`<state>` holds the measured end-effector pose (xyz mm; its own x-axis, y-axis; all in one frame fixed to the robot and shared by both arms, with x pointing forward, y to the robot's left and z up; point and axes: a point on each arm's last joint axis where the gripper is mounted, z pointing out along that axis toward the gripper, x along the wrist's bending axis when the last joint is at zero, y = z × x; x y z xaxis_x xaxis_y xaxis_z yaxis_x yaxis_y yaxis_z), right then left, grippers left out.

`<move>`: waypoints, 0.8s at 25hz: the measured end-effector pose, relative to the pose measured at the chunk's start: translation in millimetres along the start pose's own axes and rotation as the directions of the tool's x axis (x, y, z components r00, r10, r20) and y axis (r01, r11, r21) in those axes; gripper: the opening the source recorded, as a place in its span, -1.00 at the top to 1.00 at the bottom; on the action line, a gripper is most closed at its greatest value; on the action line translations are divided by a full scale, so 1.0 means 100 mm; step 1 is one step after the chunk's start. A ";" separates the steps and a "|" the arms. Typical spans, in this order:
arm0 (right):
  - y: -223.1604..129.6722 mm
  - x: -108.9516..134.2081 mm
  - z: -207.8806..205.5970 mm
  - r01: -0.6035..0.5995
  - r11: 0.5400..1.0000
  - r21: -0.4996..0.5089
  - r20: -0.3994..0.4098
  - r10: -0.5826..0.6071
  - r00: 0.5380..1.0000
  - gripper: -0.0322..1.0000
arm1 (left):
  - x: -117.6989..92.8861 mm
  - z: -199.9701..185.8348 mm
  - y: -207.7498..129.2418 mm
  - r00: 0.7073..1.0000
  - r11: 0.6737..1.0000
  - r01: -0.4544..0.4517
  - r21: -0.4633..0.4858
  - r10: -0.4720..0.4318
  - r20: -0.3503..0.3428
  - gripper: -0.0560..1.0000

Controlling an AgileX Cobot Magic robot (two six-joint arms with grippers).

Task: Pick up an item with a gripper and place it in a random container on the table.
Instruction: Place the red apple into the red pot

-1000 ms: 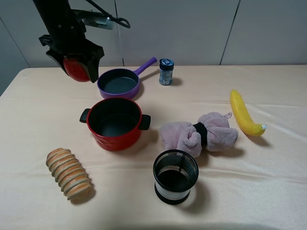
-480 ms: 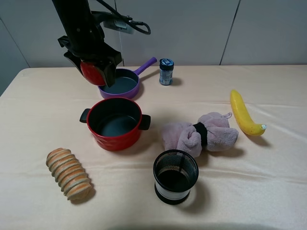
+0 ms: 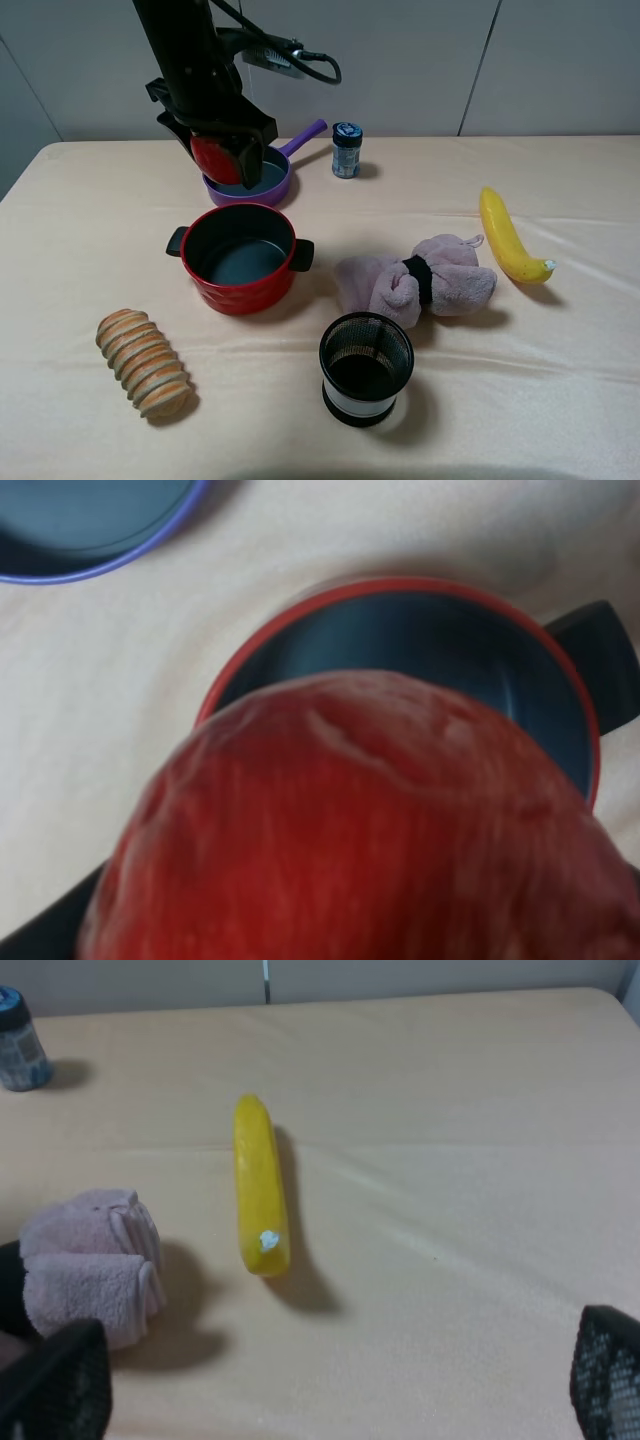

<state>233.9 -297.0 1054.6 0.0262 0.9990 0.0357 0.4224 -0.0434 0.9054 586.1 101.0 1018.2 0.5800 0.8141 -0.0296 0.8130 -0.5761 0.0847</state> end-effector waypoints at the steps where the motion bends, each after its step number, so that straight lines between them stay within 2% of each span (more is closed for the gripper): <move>1: 0.00 0.00 0.00 0.000 1.000 0.000 0.000 0.000 1.000 -0.41 | -0.01 0.04 0.01 1.000 1.000 -0.004 0.010 0.004 0.001 -0.47; 8: 0.00 0.00 0.00 0.000 1.000 0.000 0.000 0.000 1.000 -0.41 | -0.13 0.31 0.05 0.999 0.996 -0.033 0.078 0.033 0.011 -0.47; 16: 0.00 0.00 0.00 0.000 1.000 0.000 0.000 0.000 1.000 -0.41 | -0.12 0.65 -0.03 0.999 0.983 -0.029 0.181 0.026 0.020 -0.47; 20: 0.00 0.00 0.00 0.000 1.000 0.000 0.000 0.000 1.000 -0.41 | -0.12 0.77 -0.03 1.000 0.980 -0.027 0.198 0.023 0.021 -0.47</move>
<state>233.9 -297.0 1054.6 0.0262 0.9990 0.0357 0.4224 -0.0434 0.9054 581.0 87.1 941.5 0.5994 0.7990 -0.0488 0.7914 -0.6006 -0.1136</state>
